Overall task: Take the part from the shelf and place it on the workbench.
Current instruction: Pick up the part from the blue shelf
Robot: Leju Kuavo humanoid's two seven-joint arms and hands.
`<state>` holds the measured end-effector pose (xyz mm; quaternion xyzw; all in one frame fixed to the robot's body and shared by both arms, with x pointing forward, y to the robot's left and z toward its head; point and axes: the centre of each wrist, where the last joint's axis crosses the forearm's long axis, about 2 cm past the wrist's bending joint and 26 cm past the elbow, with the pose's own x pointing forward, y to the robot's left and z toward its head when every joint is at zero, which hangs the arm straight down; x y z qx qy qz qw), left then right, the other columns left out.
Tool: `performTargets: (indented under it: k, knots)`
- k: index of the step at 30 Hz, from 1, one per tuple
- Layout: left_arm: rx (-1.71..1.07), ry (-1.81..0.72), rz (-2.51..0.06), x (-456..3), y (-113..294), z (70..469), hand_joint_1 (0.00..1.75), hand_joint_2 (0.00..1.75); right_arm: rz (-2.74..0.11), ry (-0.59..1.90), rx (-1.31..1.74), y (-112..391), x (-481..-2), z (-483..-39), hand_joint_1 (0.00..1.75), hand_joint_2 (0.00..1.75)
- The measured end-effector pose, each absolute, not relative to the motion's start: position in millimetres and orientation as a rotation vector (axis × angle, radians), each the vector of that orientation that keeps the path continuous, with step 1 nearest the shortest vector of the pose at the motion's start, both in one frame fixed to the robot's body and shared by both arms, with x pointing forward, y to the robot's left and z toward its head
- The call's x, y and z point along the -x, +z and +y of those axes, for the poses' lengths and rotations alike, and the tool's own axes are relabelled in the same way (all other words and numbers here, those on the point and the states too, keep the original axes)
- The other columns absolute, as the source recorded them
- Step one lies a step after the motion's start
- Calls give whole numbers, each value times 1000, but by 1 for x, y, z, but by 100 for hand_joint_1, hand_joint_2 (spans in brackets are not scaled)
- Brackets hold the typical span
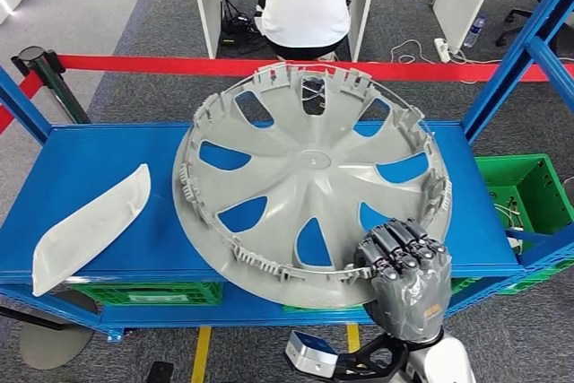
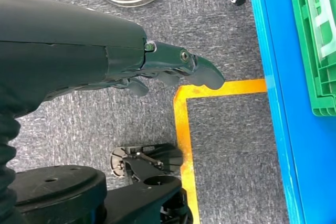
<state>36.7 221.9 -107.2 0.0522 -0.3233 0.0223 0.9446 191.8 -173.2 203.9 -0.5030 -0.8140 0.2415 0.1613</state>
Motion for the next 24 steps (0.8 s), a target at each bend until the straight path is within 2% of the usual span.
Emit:
performTargets:
  k: [7, 14, 24]
  knots:
    - [-116, 30, -660, -37, -107, 222, 0, 175, -2320, 602, 1364, 206, -188, -167, 175, 175]
    - [-104, 30, -666, -37, -107, 222, 0, 175, -2536, 609, 1206, 194, -189, -180, 175, 175]
    - [-109, -12, -677, -39, -107, 222, 0, 175, -2394, 538, 1235, 175, -185, -192, 175, 175]
